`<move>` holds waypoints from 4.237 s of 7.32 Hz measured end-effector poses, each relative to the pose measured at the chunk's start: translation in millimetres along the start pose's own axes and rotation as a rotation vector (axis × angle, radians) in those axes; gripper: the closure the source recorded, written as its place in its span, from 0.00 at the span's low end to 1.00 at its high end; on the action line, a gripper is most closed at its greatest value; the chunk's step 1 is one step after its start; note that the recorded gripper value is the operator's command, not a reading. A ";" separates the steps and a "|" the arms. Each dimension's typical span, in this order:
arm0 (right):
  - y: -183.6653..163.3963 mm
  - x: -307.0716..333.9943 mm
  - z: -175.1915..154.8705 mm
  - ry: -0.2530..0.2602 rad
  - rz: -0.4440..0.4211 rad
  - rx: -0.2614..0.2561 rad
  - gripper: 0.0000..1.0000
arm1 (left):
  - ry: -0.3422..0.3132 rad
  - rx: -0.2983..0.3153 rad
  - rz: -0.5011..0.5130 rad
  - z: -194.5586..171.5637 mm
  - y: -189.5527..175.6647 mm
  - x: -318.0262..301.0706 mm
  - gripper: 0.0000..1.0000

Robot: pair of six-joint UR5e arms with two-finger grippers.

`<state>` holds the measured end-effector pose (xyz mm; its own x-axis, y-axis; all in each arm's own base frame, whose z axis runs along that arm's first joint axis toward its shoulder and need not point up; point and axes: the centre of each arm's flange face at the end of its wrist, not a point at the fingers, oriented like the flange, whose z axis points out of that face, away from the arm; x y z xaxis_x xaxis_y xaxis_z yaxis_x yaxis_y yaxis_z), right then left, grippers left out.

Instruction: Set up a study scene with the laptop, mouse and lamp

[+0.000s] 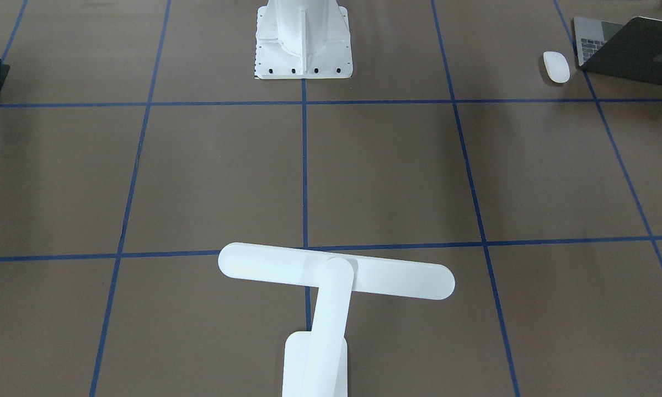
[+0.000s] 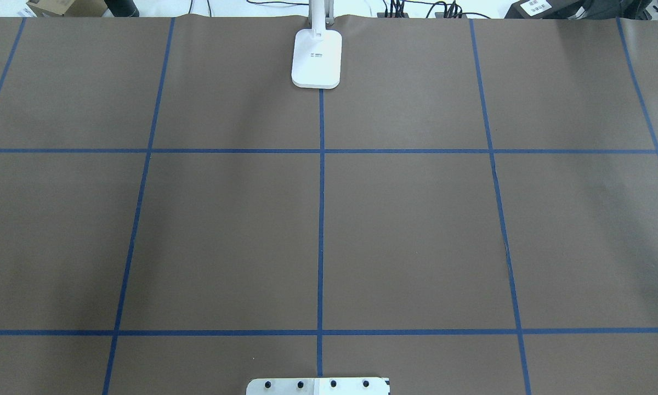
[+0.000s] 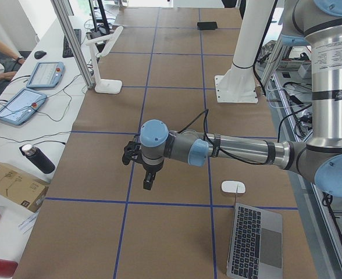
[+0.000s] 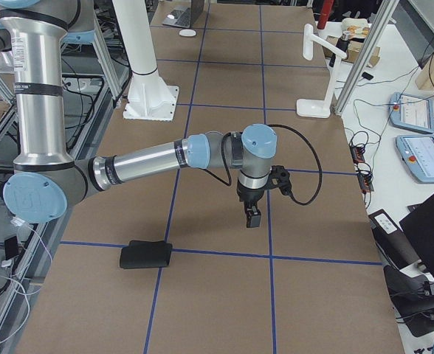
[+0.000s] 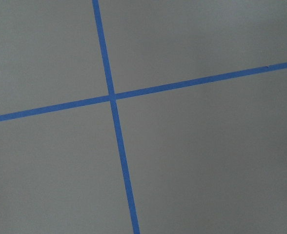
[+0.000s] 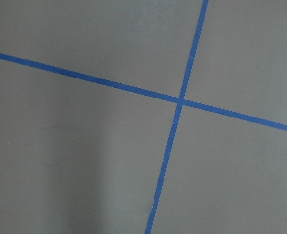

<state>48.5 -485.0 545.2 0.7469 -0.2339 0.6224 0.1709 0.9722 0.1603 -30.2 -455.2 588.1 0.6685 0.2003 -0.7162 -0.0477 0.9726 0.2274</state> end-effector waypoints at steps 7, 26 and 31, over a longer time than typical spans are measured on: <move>-0.6 -10.4 0.9 -0.094 -0.009 0.024 0.01 | 0.003 -0.010 -0.012 9.2 -13.1 -8.5 0.01; -0.5 -32.9 25.1 -0.103 -0.137 0.070 0.00 | -0.084 -0.035 -1.159 -14.5 308.5 -86.3 0.15; -0.8 -39.0 31.7 -0.110 -0.142 0.056 0.00 | -0.038 -0.099 -1.225 -0.7 328.5 -87.0 1.00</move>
<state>-1.1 -477.1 545.0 0.6430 -0.3713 0.6698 0.2310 0.9279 0.2927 -104.6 -153.0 724.7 0.3325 -0.8536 -0.4011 0.5720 0.5207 -0.6338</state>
